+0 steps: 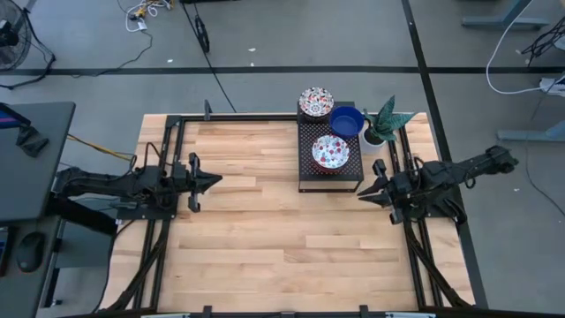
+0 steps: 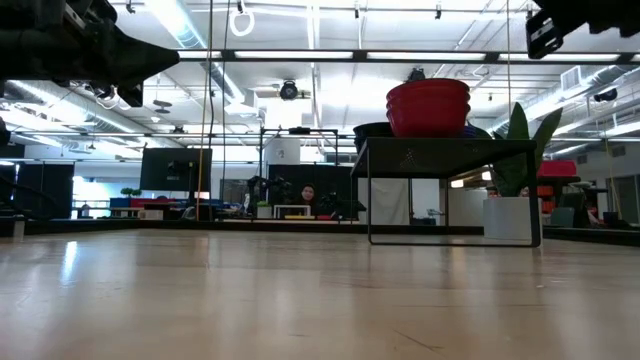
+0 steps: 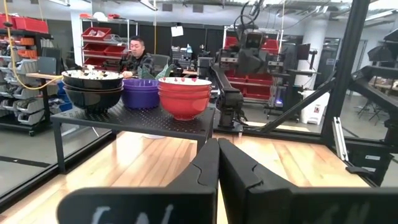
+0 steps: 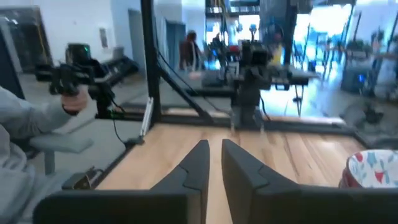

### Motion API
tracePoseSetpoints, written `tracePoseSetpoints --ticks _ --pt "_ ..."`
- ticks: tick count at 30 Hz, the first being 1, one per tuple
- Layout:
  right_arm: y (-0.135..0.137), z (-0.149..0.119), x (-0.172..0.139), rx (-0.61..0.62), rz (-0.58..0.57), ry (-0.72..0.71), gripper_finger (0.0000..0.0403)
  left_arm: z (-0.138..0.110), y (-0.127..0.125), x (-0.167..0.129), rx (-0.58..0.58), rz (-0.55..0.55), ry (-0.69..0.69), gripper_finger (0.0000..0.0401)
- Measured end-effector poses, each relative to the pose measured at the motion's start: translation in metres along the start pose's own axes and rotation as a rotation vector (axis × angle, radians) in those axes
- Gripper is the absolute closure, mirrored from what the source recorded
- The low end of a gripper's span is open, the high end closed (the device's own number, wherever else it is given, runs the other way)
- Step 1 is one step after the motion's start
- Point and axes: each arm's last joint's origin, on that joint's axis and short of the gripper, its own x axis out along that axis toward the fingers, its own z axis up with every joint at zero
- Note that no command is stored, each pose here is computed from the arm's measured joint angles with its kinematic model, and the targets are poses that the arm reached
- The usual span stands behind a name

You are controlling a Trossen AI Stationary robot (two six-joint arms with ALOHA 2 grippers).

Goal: Pick & Place Mini bowls
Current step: Return to Home Position

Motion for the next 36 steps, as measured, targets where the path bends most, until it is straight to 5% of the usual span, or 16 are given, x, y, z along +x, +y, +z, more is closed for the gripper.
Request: tracePoseSetpoints --ticks 9,21,36 --pt "-0.018 -0.035 -0.014 -0.003 -0.115 -0.113 0.0398 0.0 0.003 0.0 0.009 0.042 -0.003 0.0394" --pt "-0.031 -0.066 -0.017 0.118 -0.192 -0.146 0.0397 -0.004 0.008 0.001 0.059 0.096 0.043 0.0394" --pt "-0.031 -0.07 -0.016 0.159 -0.188 -0.116 0.0394 -0.011 0.01 -0.015 0.105 0.029 0.114 0.0397"
